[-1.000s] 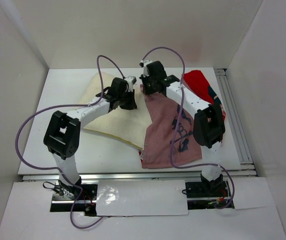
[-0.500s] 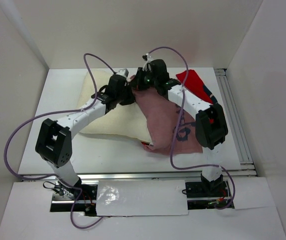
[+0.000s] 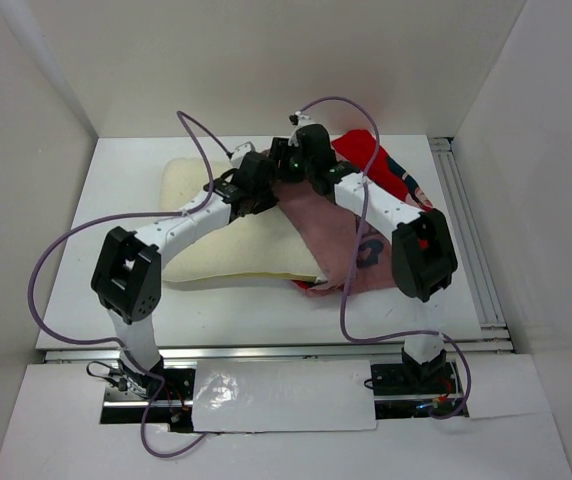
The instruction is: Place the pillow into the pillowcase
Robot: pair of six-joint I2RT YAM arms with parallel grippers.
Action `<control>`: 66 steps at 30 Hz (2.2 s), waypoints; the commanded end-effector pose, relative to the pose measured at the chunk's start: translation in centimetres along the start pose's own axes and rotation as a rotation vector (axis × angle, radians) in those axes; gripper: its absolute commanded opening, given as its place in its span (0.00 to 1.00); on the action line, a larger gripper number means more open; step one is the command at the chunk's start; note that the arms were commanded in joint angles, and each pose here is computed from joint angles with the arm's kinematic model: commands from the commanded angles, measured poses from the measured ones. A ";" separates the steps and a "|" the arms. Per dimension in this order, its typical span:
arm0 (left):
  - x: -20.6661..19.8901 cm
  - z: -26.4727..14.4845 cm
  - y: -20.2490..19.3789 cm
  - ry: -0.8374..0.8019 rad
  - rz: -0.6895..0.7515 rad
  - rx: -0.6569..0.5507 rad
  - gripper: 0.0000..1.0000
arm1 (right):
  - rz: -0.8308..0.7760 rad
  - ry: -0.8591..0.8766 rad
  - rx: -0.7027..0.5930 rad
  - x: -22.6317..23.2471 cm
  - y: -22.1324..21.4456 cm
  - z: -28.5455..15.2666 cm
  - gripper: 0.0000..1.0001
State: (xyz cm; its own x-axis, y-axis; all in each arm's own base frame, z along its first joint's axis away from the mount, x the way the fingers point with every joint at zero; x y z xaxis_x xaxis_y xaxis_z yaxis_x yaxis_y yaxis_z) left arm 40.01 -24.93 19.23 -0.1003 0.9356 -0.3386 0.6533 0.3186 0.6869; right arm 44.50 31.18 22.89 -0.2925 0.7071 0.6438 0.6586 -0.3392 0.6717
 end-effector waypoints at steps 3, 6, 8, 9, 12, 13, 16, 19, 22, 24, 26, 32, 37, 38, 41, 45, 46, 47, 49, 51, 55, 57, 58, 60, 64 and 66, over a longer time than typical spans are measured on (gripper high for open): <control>0.3 -1.6 1.1 -0.071 0.188 -0.022 0.52 | -0.173 -0.195 -0.070 -0.3 3.8 -6.6 0.71; 2.1 -3.7 0.5 -0.055 0.311 0.000 0.71 | -0.157 -0.248 -0.121 -1.3 3.9 -11.0 0.78; 4.1 -4.4 -1.2 -0.016 0.361 0.044 0.91 | -0.150 -0.303 -0.104 -3.2 2.1 -12.7 0.79; 4.2 -5.1 -2.2 -0.036 0.397 0.073 1.00 | -0.127 -0.321 -0.105 -3.5 1.5 -13.7 0.79; 4.8 -6.8 -5.1 -0.132 0.476 0.138 1.00 | -0.096 -0.354 -0.047 -4.8 -1.5 -16.6 0.76; 5.5 -6.7 -7.3 -0.173 0.514 0.168 1.00 | -0.104 -0.313 -0.002 -4.0 -3.4 -18.2 0.72; 5.1 -6.4 -8.5 -0.247 0.549 0.177 1.00 | -0.136 -0.276 0.143 -3.8 -7.2 -19.8 0.71; 3.8 -6.1 -9.3 -0.320 0.606 0.150 1.00 | -0.159 -0.255 0.269 -3.6 -11.2 -21.0 0.71; 3.1 -5.0 -10.6 -0.360 0.661 0.163 1.00 | -0.181 -0.299 0.357 -4.3 -14.5 -21.6 0.71; 3.3 -4.4 -11.3 -0.364 0.662 0.178 0.90 | -0.201 -0.357 0.386 -4.9 -15.6 -21.9 0.71; 3.6 -3.5 -12.4 -0.363 0.666 0.214 0.77 | -0.197 -0.420 0.409 -6.2 -16.4 -21.6 0.71; 3.2 -2.6 -12.3 -0.332 0.626 0.230 0.00 | -0.215 -0.575 0.371 -8.5 -16.7 -20.6 0.49; 2.0 -3.8 -10.2 -0.311 0.544 0.182 0.00 | -0.225 -0.536 0.362 -7.4 -16.2 -20.5 0.00; 1.5 -4.0 -9.9 -0.327 0.518 0.181 0.00 | -0.251 -0.496 0.365 -6.8 -15.8 -20.7 0.00; -0.8 -5.3 -8.7 -0.415 0.446 0.177 0.00 | -0.271 -0.291 0.340 -3.0 -14.9 -20.4 0.00; -4.3 -7.0 -6.8 -0.571 0.354 0.152 0.00 | -0.285 0.121 0.358 3.1 -14.9 -20.0 0.00; -4.9 -7.5 -6.3 -0.604 0.334 0.137 0.00 | -0.295 0.189 0.348 4.3 -14.4 -20.0 0.00; -5.7 -8.0 -5.9 -0.641 0.302 0.131 0.00 | -0.312 0.283 0.368 5.6 -14.4 -20.4 0.00; -6.7 -8.7 -4.6 -0.676 0.268 0.085 0.00 | -0.339 0.373 0.345 7.8 -13.0 -20.5 0.00; -7.7 -9.4 -3.5 -0.712 0.233 0.064 0.00 | -0.355 0.484 0.383 9.5 -13.2 -20.7 0.00; -9.3 -10.7 -1.2 -0.749 0.154 -0.005 0.00 | -0.401 0.725 0.373 12.8 -12.3 -21.5 0.00; -9.3 -11.2 -0.7 -0.739 0.127 -0.009 0.00 | -0.409 0.759 0.371 13.4 -12.1 -21.8 0.00; -9.2 -11.0 -0.8 -0.722 0.104 0.000 0.00 | -0.409 0.755 0.354 13.2 -11.6 -21.7 0.00; -8.3 -10.5 -1.9 -0.689 0.095 0.031 0.00 | -0.388 0.694 0.331 11.8 -11.3 -21.4 0.00; -5.1 -10.0 -4.5 -0.574 0.172 0.105 0.29 | -0.335 0.494 0.374 6.9 -12.4 -21.0 0.23; -3.4 -10.2 -5.3 -0.506 0.204 0.130 0.50 | -0.330 0.417 0.400 4.9 -13.3 -21.3 0.32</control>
State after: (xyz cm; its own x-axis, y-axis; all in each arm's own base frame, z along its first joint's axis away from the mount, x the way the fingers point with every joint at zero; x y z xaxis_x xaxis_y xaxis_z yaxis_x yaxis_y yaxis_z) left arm 29.82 -29.09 20.04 0.3513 0.7836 -0.5124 0.7790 0.0589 0.6242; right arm 20.17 27.59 25.64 -0.7208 0.3725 0.5846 0.6696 0.1561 0.7261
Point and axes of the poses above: each gripper's point midway between its finger pads, its own z axis out along the fingers, its own x axis along the line the jaws close on, y = z × x, the point moved 5 cm from there along -z, back along the fingers, and after that the axes turned 10 degrees about z, right-handed, at the moved point
